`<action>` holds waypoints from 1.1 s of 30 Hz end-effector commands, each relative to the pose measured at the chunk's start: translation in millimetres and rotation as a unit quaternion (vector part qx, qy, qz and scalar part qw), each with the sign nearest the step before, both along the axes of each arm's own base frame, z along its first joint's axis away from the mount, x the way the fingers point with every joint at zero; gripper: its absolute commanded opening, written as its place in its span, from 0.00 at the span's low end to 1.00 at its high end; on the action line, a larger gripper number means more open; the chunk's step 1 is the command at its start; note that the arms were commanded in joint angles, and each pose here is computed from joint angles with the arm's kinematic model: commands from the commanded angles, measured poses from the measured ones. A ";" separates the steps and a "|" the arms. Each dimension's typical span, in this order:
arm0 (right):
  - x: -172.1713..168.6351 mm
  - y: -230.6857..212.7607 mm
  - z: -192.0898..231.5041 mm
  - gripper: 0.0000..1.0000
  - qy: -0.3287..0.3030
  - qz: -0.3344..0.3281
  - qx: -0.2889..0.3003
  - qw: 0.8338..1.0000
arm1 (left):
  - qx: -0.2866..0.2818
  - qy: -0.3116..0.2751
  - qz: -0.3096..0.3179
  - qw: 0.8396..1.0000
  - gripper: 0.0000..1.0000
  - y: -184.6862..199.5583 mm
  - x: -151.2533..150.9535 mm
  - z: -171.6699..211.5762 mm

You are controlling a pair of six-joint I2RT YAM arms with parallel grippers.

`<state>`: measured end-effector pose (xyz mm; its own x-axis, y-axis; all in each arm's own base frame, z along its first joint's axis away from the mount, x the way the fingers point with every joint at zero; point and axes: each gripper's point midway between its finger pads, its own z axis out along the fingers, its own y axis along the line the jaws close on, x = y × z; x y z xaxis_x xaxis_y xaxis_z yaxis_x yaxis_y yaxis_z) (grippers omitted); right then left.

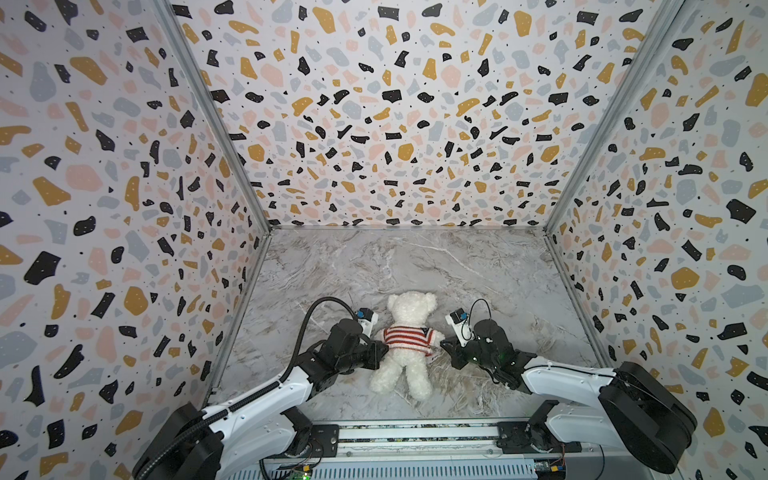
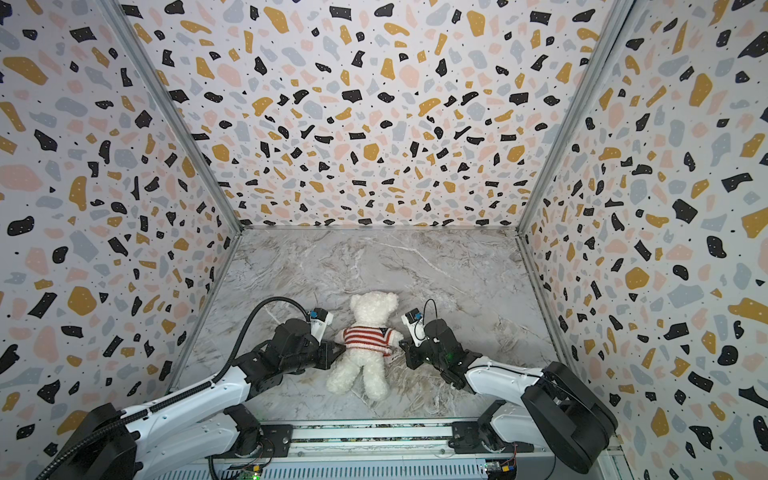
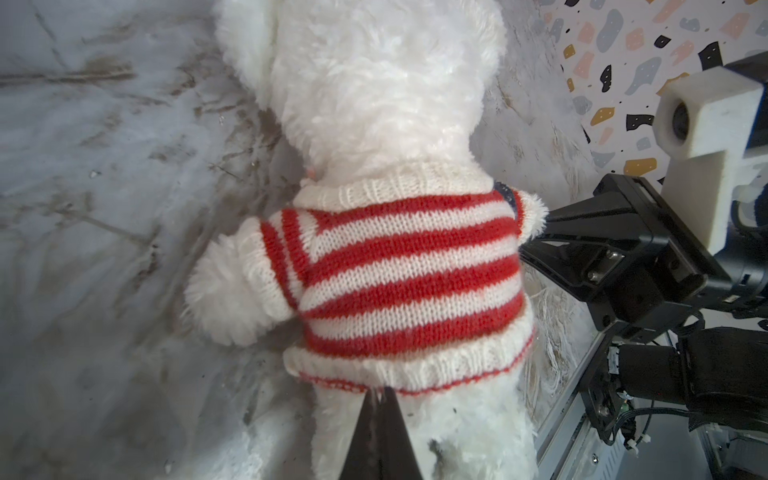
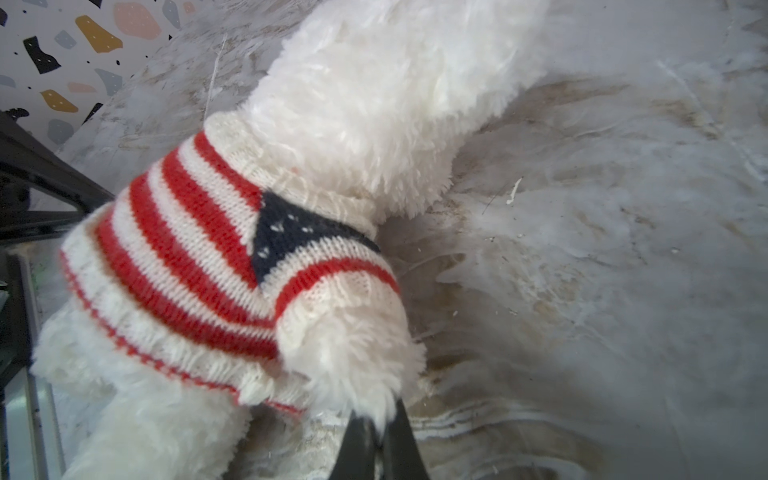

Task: Dress the teddy bear

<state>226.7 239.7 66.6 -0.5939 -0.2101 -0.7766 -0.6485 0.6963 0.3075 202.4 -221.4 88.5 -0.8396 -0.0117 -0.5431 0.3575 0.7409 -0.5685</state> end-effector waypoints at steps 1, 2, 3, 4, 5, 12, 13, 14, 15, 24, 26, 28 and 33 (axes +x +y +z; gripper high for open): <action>5.9 1.6 13.0 0.00 -0.017 -0.004 0.005 1.000 | 0.010 -0.003 -0.007 1.000 0.00 3.0 -4.6 -2.9; 6.5 1.8 14.3 0.00 -0.018 -0.005 0.006 1.000 | 0.007 -0.006 -0.006 1.000 0.00 2.4 -3.5 -0.1; 5.9 1.7 14.2 0.00 -0.017 -0.004 0.007 1.000 | 0.004 -0.009 -0.005 1.000 0.00 1.4 -2.1 3.3; 5.3 2.7 15.8 0.00 -0.018 -0.002 0.009 1.000 | 0.002 -0.013 -0.005 1.000 0.00 0.6 -0.6 6.9; 5.0 3.5 18.1 0.00 -0.021 -0.001 0.012 1.000 | 0.001 -0.019 -0.006 1.000 0.01 -1.0 0.8 12.0; -7.2 23.4 62.9 0.00 -0.080 0.041 0.048 0.995 | 0.049 -0.082 -0.023 0.995 0.31 -18.5 3.8 52.8; -9.0 26.3 69.1 0.00 -0.087 0.046 0.052 0.994 | 0.053 -0.090 -0.024 0.994 0.31 -21.6 3.3 58.0; -11.1 29.6 75.0 0.00 -0.093 0.051 0.055 0.993 | 0.057 -0.099 -0.027 0.993 0.33 -25.0 2.5 63.4; -12.1 32.2 78.6 0.00 -0.096 0.055 0.054 0.992 | 0.060 -0.107 -0.030 0.992 0.36 -28.6 1.5 68.0; -19.6 44.3 103.0 0.00 -0.123 0.073 0.072 0.987 | 0.114 -0.129 -0.014 0.985 0.53 -38.9 9.7 65.7; -20.2 44.6 103.0 0.00 -0.123 0.074 0.071 0.987 | 0.125 -0.128 -0.006 0.984 0.54 -38.5 13.4 62.0; -20.8 44.7 103.0 0.00 -0.123 0.076 0.070 0.987 | 0.131 -0.127 -0.006 0.983 0.54 -40.6 15.1 59.5; -22.3 44.5 104.5 0.00 -0.128 0.079 0.072 0.986 | 0.130 -0.123 -0.010 0.984 0.55 -47.7 16.5 54.7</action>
